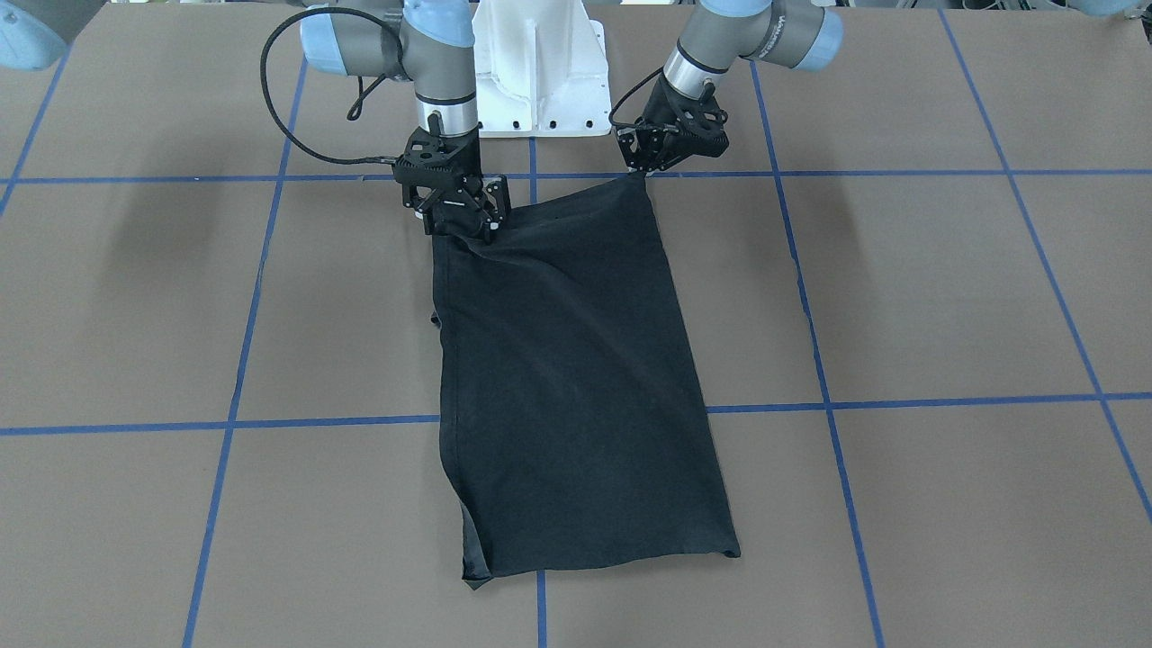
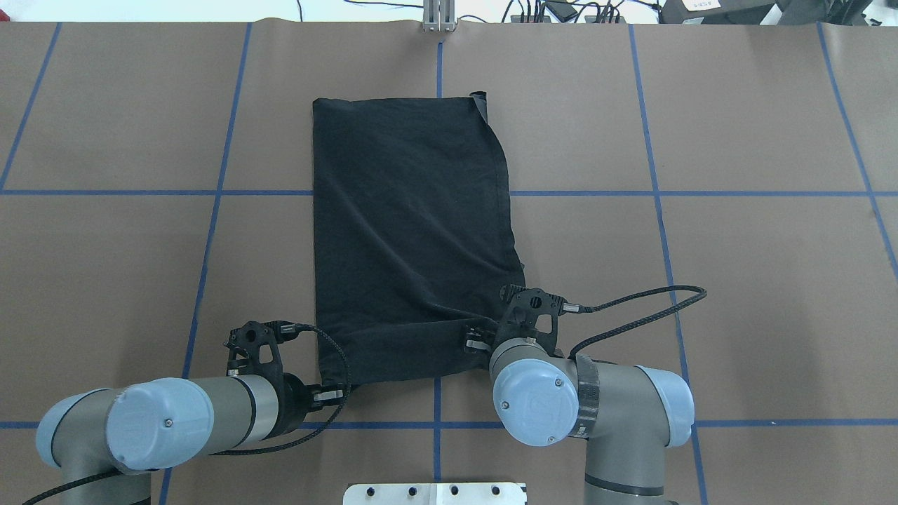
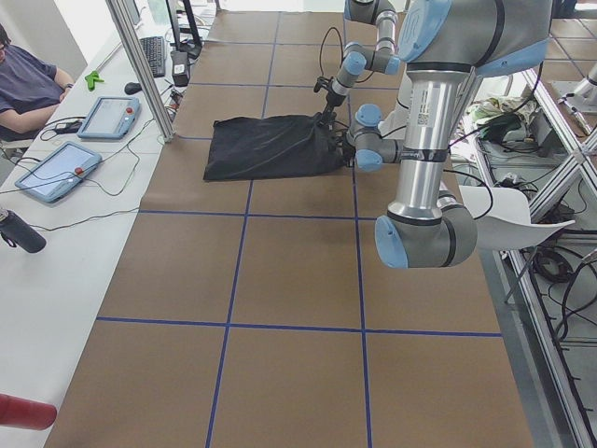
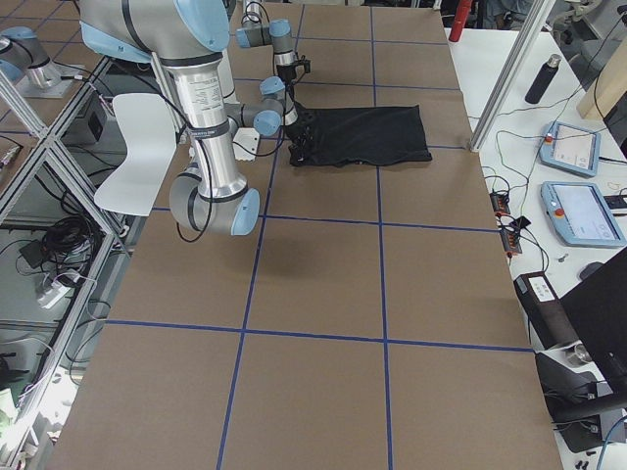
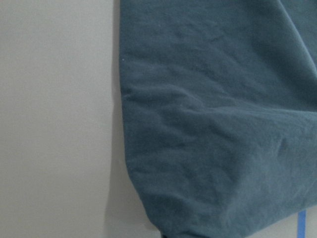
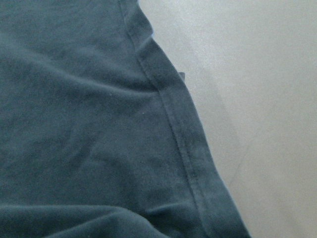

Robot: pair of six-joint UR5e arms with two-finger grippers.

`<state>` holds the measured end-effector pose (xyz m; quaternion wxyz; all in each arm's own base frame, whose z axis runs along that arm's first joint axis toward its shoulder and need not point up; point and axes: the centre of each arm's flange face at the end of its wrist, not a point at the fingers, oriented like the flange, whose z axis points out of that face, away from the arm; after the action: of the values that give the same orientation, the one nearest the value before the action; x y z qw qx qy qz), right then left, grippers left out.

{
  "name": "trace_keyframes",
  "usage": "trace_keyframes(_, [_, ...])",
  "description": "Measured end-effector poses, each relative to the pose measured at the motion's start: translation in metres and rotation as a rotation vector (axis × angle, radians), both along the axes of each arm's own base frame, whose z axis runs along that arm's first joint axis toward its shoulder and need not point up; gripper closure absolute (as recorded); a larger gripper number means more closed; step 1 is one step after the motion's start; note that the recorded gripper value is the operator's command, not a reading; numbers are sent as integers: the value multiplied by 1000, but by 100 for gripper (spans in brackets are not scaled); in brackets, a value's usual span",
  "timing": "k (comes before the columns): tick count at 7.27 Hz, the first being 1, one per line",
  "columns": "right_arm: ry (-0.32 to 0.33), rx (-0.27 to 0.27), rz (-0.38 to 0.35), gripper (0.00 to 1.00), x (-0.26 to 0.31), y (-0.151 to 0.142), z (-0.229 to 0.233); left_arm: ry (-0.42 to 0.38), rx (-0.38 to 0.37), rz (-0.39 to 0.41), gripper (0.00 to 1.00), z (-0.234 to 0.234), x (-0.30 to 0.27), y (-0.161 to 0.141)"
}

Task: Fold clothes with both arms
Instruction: 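Pinch the near shirt edge with both grippers at its two corners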

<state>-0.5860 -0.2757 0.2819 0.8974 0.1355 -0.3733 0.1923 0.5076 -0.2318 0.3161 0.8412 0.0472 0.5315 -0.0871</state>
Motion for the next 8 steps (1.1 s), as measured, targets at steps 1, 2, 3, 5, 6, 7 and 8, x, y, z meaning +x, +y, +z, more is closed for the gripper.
trace_keyframes(1, [2,-4,2,13,-4,1,1,0,0,0,100,0,0,0])
trace_keyframes(2, [3,-12,8,26,-8,2,3,0,0,0,100,0,0,0])
trace_keyframes(3, [2,-22,17,63,-14,2,3,0,0,0,100,0,0,0])
trace_keyframes(5, [-13,-34,30,100,-22,2,-5,0,0,0,100,0,0,0])
trace_keyframes(6, [-20,-35,32,100,-23,1,-9,0,0,0,100,0,0,0])
trace_keyframes(7, [-26,-35,34,100,-22,0,-13,-1,0,0,100,1,0,0])
trace_keyframes(8, [-29,-34,34,100,-21,0,-15,-1,0,0,100,1,0,0])
